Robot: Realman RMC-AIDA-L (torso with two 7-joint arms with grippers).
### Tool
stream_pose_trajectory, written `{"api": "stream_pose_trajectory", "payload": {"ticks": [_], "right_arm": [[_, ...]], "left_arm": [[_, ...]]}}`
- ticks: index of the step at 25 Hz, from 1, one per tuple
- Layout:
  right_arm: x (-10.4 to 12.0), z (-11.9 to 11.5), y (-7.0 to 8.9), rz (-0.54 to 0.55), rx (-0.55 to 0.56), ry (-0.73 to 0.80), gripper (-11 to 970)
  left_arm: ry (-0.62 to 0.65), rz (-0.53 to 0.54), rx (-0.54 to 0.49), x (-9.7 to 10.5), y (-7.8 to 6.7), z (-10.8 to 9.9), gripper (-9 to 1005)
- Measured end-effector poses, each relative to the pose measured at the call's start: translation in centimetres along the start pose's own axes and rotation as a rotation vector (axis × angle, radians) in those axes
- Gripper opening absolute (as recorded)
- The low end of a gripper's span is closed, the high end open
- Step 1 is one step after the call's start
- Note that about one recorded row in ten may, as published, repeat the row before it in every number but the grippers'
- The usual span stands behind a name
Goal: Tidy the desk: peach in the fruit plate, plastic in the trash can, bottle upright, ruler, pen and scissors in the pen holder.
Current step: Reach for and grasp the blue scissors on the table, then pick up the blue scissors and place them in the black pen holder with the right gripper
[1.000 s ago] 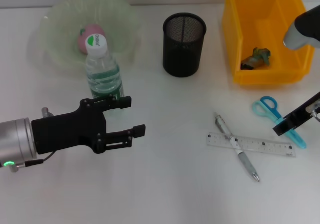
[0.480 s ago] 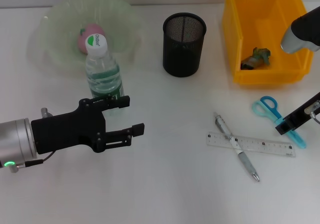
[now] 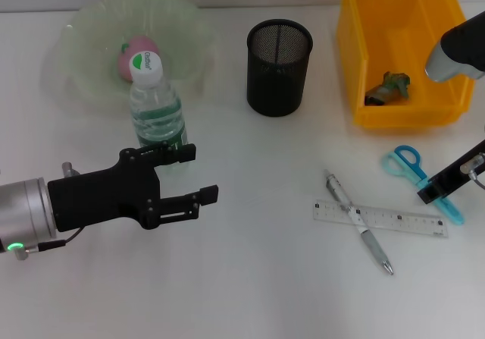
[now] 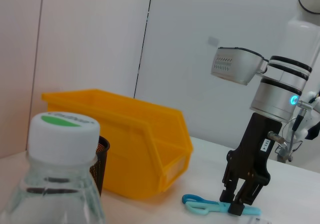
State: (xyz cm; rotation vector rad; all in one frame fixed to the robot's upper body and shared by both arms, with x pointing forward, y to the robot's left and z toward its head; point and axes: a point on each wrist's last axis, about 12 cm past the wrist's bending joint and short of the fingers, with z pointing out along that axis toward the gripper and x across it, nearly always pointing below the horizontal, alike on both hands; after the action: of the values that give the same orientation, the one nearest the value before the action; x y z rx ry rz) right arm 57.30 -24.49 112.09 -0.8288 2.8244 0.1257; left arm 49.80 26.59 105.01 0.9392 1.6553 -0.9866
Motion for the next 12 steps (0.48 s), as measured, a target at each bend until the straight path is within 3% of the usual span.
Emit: {"api": "stream_pose_trajectory", "payload": {"ticks": [9, 12], "right_arm": [[0.01, 0.21, 0.01, 0.008, -0.007, -0.005, 358], [0.04, 0.24, 0.02, 0.01, -0.009, -0.007, 289]], "left_arm": [[0.005, 0.0, -0.004, 0.07, 0.03, 0.08, 795], [0.003, 0.0, -0.007, 0.05, 0.05, 0.06, 795]]}}
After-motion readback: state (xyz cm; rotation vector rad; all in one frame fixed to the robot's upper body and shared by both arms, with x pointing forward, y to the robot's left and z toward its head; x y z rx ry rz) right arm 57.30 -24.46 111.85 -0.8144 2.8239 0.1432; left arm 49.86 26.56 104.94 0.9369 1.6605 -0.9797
